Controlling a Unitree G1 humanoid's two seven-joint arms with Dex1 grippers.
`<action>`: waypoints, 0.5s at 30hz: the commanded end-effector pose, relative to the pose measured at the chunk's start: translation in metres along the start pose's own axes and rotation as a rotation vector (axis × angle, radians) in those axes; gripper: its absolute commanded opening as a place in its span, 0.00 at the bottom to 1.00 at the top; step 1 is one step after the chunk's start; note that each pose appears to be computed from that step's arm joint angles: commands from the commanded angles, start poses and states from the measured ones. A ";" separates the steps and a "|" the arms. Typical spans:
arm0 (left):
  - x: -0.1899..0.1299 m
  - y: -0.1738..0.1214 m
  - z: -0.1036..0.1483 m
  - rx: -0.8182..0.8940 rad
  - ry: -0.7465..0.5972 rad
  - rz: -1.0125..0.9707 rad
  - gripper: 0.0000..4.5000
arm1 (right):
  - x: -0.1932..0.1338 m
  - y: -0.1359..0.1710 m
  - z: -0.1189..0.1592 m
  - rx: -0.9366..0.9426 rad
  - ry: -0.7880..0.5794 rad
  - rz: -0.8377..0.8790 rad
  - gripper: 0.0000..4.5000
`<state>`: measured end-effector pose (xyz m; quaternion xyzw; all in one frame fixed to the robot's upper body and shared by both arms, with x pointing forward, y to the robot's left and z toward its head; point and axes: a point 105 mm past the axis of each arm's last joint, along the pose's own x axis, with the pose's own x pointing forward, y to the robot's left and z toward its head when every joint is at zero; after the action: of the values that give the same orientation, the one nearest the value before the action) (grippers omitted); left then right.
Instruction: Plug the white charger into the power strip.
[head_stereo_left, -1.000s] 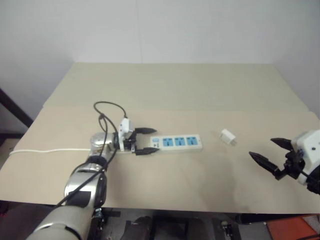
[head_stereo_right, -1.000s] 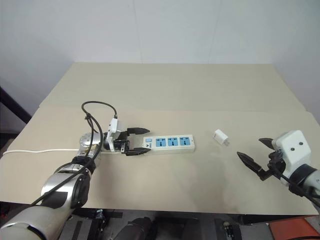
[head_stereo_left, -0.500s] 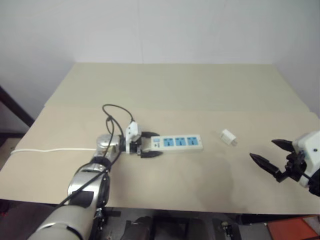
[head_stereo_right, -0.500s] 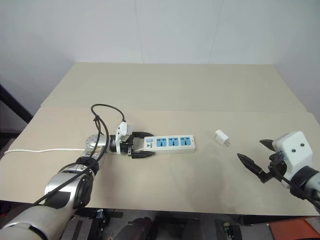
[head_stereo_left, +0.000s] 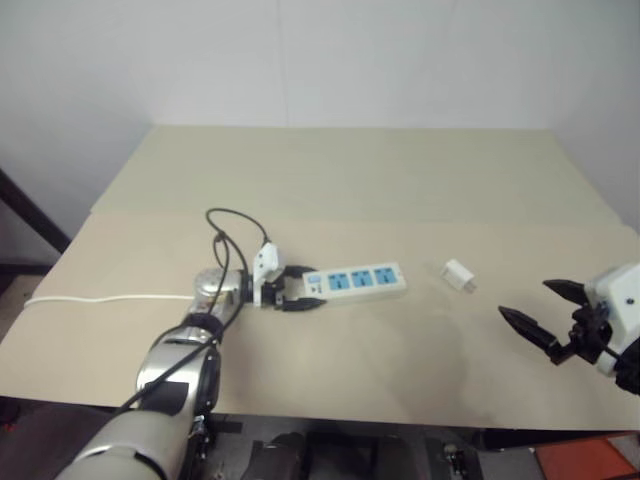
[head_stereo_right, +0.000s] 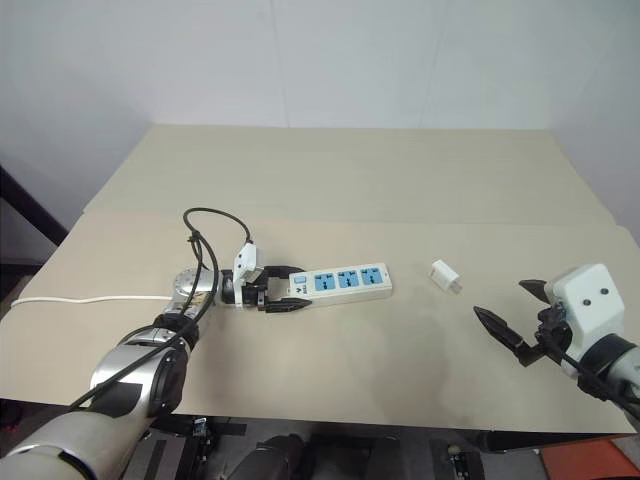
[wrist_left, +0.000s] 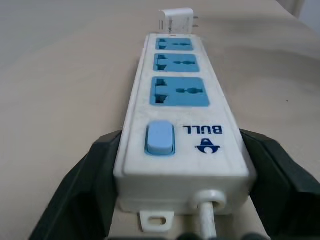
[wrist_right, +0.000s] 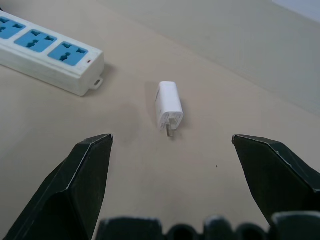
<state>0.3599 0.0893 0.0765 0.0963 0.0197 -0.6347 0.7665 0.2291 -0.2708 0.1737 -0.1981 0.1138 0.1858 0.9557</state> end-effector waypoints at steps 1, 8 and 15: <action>0.000 0.000 -0.005 -0.005 0.013 0.019 0.72 | -0.002 -0.003 0.010 -0.029 -0.035 -0.020 1.00; -0.001 -0.006 -0.005 0.013 0.034 -0.041 0.72 | 0.004 -0.004 0.014 0.007 0.005 -0.006 1.00; 0.001 -0.012 -0.004 0.065 0.042 -0.090 0.72 | 0.014 -0.013 0.032 -0.076 0.364 0.104 1.00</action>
<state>0.3550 0.0901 0.0758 0.1218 0.0132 -0.6500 0.7500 0.2549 -0.2626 0.2056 -0.2765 0.2369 0.1932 0.9111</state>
